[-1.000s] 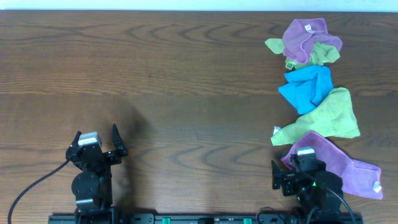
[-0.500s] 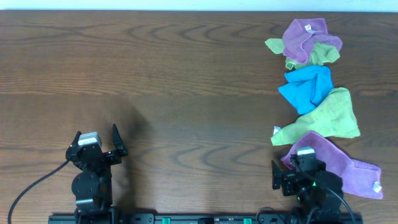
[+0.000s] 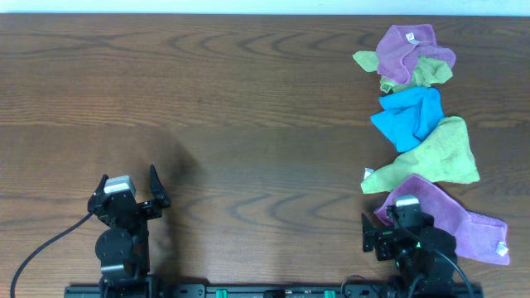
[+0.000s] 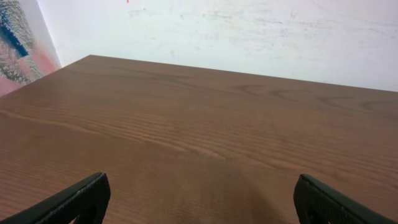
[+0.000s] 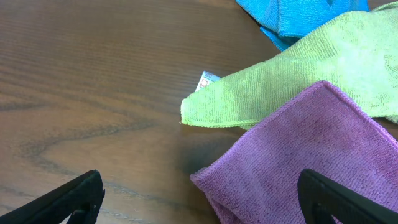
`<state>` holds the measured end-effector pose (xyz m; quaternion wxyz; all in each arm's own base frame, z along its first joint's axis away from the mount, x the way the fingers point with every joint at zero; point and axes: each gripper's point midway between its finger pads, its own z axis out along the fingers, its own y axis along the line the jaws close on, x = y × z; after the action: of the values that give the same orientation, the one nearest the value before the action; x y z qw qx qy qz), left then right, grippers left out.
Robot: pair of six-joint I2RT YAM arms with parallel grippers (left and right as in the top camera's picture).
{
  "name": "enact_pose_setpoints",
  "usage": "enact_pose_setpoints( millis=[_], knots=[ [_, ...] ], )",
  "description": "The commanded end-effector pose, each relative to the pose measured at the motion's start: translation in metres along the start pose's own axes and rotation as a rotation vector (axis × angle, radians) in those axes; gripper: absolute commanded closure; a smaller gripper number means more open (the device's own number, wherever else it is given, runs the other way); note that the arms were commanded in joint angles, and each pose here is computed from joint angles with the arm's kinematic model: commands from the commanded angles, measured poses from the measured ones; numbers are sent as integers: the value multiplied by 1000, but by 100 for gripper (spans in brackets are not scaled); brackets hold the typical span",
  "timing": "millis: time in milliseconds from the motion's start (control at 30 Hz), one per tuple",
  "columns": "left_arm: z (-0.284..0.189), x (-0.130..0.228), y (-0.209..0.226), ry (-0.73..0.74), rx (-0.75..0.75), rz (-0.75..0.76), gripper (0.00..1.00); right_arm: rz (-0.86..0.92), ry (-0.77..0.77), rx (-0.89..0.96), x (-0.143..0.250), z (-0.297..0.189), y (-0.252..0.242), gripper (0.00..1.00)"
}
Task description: Fold the cloth
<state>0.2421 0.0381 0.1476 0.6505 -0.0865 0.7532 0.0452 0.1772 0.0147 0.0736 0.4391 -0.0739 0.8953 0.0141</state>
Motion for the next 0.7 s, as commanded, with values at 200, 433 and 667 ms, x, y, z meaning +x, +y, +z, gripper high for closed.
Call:
enact_pose_setpoints(
  millis=[200,433,667],
  knots=[
    [2,20,3,46,-16,24,4,2,9,-5,5,3,1,1],
    [2,20,3,46,-16,24,5,2,9,-5,5,3,1,1],
    [2,20,3,46,-16,24,5,-2,-57,2,-11,2,-1,1]
  ],
)
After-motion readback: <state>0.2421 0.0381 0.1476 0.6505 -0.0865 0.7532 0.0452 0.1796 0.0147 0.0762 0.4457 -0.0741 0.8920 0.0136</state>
